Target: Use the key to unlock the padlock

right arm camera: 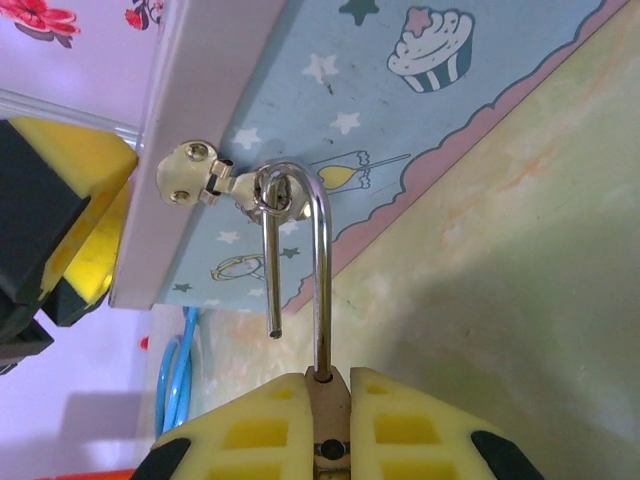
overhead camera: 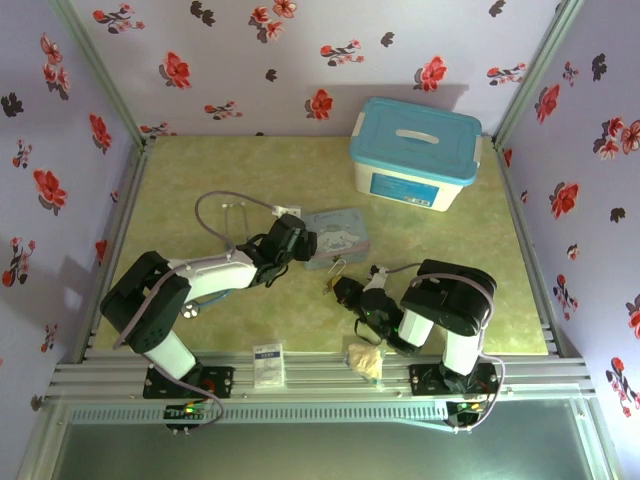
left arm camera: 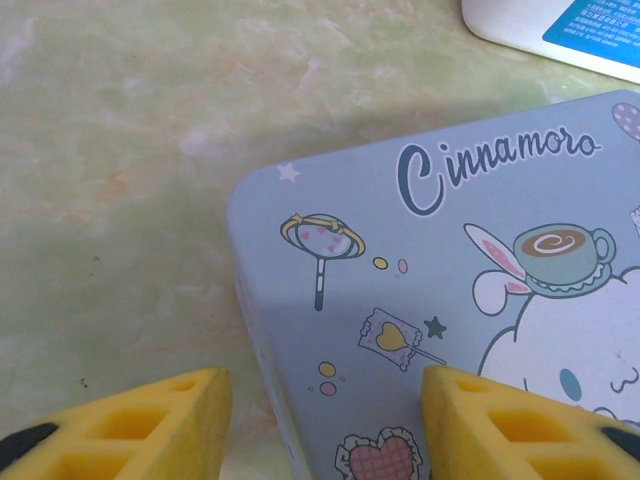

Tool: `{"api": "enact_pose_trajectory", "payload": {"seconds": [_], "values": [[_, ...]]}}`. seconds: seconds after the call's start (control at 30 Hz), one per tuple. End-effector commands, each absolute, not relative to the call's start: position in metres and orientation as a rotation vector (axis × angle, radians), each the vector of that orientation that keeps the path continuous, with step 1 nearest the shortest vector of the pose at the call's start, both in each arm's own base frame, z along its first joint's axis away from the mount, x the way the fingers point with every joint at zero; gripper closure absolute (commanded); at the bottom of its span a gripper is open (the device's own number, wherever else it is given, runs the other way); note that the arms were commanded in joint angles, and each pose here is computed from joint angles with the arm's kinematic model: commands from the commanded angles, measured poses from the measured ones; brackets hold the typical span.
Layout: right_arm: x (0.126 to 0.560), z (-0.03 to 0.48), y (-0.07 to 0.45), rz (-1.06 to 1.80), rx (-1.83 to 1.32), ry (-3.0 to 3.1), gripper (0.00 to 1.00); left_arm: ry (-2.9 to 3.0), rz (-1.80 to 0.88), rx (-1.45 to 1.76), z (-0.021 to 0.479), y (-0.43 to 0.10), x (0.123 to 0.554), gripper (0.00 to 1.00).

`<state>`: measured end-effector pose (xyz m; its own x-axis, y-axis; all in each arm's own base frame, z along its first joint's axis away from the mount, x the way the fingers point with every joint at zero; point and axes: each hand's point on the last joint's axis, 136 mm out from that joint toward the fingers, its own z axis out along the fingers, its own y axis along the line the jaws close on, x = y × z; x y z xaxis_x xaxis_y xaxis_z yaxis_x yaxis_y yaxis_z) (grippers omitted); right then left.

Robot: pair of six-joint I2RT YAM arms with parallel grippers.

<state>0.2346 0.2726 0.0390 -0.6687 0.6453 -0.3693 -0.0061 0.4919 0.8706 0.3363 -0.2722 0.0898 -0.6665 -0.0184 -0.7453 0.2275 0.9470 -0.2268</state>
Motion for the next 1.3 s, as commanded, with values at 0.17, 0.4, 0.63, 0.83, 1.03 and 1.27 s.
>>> {"api": "enact_pose_trajectory", "payload": {"seconds": [0.17,0.4,0.63,0.83,1.03,1.27], "values": [[0.256,0.062,0.276,1.179,0.606,1.894,1.00,2.390,-0.229,0.246,0.051,-0.249,0.319,0.49],[0.260,0.059,0.263,1.133,0.620,1.887,1.00,2.395,-0.229,0.252,0.049,-0.248,0.317,0.49],[0.262,0.056,0.249,1.112,0.626,1.897,1.00,2.400,-0.226,0.260,0.047,-0.247,0.316,0.50],[0.271,0.071,0.247,1.131,0.607,1.860,1.00,2.400,-0.219,0.280,0.048,-0.248,0.316,0.50],[0.279,0.079,0.246,1.120,0.620,1.820,1.00,2.405,-0.237,0.274,0.045,-0.250,0.315,0.51],[0.273,0.062,0.228,1.085,0.656,1.866,1.00,2.399,-0.242,0.278,0.048,-0.251,0.316,0.51]]}}
